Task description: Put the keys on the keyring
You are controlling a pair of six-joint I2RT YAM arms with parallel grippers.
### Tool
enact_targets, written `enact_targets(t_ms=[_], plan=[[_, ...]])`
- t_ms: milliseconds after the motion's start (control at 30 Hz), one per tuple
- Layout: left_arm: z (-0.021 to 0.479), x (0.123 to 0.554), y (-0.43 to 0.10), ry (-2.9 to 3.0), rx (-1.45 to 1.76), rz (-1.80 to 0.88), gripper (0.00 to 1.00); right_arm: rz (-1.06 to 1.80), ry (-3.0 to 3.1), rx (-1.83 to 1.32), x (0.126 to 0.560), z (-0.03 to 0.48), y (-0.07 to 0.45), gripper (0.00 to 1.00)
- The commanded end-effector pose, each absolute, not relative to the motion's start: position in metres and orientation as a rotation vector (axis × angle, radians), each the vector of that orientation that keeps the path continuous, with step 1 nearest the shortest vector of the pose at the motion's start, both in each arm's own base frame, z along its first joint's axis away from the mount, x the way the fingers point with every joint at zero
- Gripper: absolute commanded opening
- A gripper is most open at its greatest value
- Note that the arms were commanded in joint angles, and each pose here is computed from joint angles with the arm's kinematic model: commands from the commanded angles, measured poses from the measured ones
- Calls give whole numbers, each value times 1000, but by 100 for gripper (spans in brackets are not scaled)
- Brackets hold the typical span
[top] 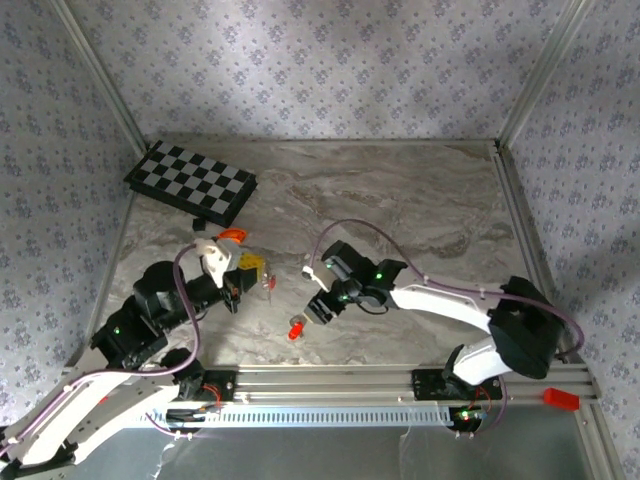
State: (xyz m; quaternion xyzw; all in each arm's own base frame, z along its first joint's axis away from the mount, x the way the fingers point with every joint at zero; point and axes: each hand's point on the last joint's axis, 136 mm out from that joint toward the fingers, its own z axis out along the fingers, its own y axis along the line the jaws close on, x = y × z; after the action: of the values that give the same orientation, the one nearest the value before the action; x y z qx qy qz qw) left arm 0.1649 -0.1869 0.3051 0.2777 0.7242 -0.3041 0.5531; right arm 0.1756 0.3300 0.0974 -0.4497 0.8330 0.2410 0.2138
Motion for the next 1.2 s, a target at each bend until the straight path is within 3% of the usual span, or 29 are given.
enact_targets(t_ms=[0, 800, 1167], plan=[[305, 172, -167, 1723, 547, -652, 0, 618, 2309, -1303, 175, 93, 343, 73], [316, 166, -152, 1657, 501, -642, 0, 432, 2423, -1529, 154, 25, 376, 53], [317, 164, -152, 1652, 499, -653, 0, 403, 2415, -1530, 156, 20, 377, 32]])
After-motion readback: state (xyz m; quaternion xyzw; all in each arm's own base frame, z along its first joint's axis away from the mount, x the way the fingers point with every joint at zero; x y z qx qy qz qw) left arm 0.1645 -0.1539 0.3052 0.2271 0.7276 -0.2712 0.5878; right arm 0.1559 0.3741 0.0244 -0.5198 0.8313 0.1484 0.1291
